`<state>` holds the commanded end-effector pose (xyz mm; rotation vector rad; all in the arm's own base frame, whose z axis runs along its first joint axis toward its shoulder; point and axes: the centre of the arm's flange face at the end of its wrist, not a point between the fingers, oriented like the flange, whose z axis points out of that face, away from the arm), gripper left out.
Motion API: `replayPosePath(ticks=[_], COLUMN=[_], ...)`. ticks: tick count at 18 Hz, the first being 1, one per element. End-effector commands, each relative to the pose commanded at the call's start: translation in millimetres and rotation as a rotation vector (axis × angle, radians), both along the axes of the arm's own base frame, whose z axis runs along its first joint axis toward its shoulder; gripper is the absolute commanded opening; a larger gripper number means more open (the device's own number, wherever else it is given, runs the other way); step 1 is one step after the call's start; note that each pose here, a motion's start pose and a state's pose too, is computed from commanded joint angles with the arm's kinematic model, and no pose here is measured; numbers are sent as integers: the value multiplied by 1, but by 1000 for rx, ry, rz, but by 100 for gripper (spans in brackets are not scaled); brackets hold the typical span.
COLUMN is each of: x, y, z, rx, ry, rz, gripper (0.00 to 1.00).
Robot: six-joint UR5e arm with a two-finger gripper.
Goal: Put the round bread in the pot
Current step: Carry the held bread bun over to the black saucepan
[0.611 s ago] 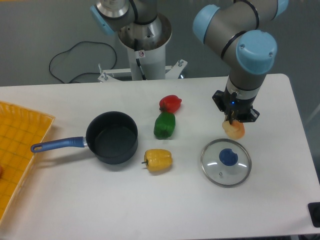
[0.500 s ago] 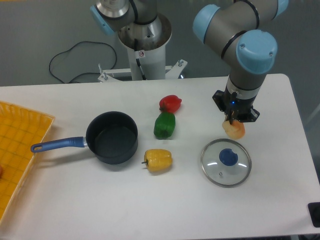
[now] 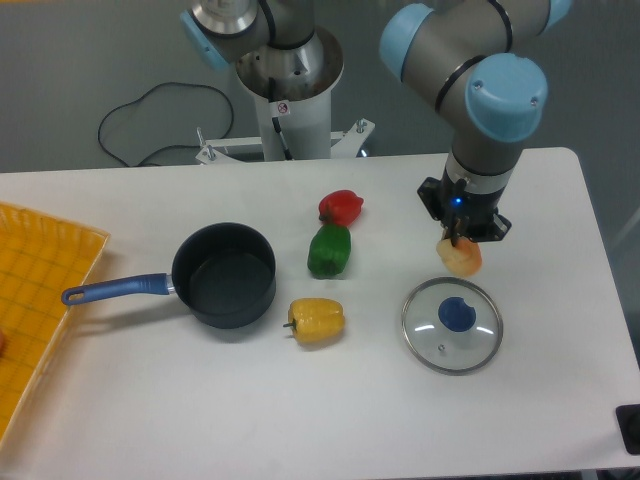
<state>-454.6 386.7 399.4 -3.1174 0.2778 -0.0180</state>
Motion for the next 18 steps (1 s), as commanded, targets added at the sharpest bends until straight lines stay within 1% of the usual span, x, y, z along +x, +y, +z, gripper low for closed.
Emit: replayPosePath(ticks=[2, 6, 10, 12, 14, 16, 18], x=[23, 85, 160, 185, 208, 227, 248], y=[8, 33, 67, 81, 95, 99, 97], z=[5, 18, 13, 16, 15, 2, -4], rx=[2, 10, 10, 14, 27, 34, 54], ry=[4, 15, 8, 11, 21, 28, 42], rz=[-15, -11, -25, -8, -9, -8, -19], gripper=[0, 0, 0, 0, 0, 0, 0])
